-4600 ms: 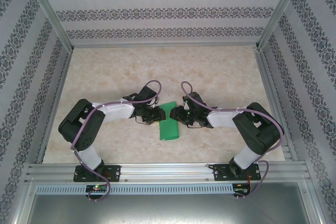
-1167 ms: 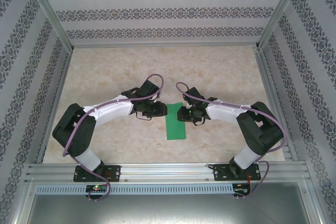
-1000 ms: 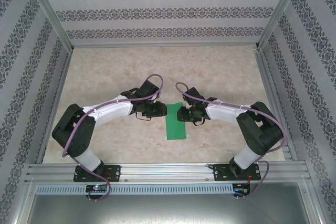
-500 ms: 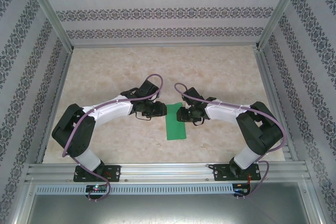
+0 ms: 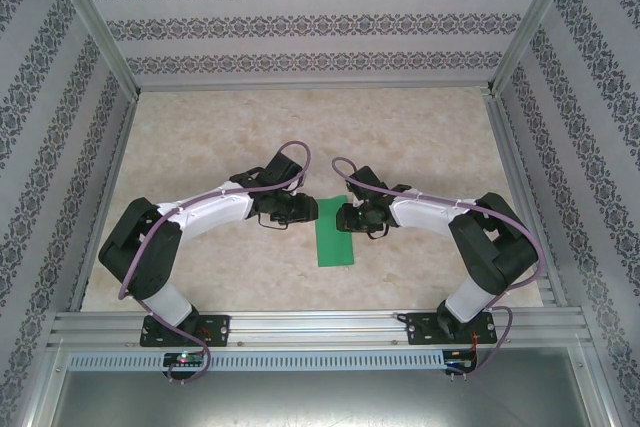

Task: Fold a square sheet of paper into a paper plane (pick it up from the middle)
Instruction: Fold the square sheet of paper in half at the center of the table, then hold the square sheet of paper at the center of the table.

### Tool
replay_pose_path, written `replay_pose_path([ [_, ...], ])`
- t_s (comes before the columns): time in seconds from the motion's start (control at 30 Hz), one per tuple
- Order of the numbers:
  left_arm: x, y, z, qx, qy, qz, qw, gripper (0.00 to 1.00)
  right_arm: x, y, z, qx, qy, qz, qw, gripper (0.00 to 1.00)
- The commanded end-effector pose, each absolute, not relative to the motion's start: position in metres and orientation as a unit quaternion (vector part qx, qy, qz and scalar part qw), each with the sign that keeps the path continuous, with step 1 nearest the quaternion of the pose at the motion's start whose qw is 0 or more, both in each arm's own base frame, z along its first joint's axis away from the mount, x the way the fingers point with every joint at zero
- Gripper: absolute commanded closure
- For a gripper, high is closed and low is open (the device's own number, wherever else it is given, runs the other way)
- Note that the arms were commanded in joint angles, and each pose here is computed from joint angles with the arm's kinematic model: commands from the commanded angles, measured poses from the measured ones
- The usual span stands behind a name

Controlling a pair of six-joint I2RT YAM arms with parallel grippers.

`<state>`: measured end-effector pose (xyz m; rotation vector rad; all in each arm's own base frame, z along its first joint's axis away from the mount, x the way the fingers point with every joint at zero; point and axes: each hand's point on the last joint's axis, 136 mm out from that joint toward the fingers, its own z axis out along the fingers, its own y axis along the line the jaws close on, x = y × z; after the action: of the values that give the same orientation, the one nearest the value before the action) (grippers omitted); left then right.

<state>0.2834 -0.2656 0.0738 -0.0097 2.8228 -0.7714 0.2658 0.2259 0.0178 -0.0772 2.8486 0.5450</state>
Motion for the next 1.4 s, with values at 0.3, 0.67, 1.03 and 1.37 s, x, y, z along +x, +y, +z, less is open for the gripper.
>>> replay_pose_path([
  [0.3,0.284,-0.266,0.069,-0.008,0.959,-0.266,0.101,0.56,0.266,0.245,0.013,-0.05,0.972,0.195,0.118,0.59],
  [0.67,0.285,-0.273,0.066,-0.013,0.955,-0.282,0.095,0.58,0.266,0.246,0.012,-0.047,0.972,0.199,0.118,0.59],
  [1.03,0.291,-0.291,0.06,-0.015,0.948,-0.304,0.088,0.75,0.264,0.244,0.009,-0.05,0.972,0.197,0.115,0.59],
  [1.37,0.291,-0.307,0.044,-0.01,0.946,-0.315,0.072,0.89,0.264,0.245,0.01,-0.05,0.971,0.2,0.118,0.59],
])
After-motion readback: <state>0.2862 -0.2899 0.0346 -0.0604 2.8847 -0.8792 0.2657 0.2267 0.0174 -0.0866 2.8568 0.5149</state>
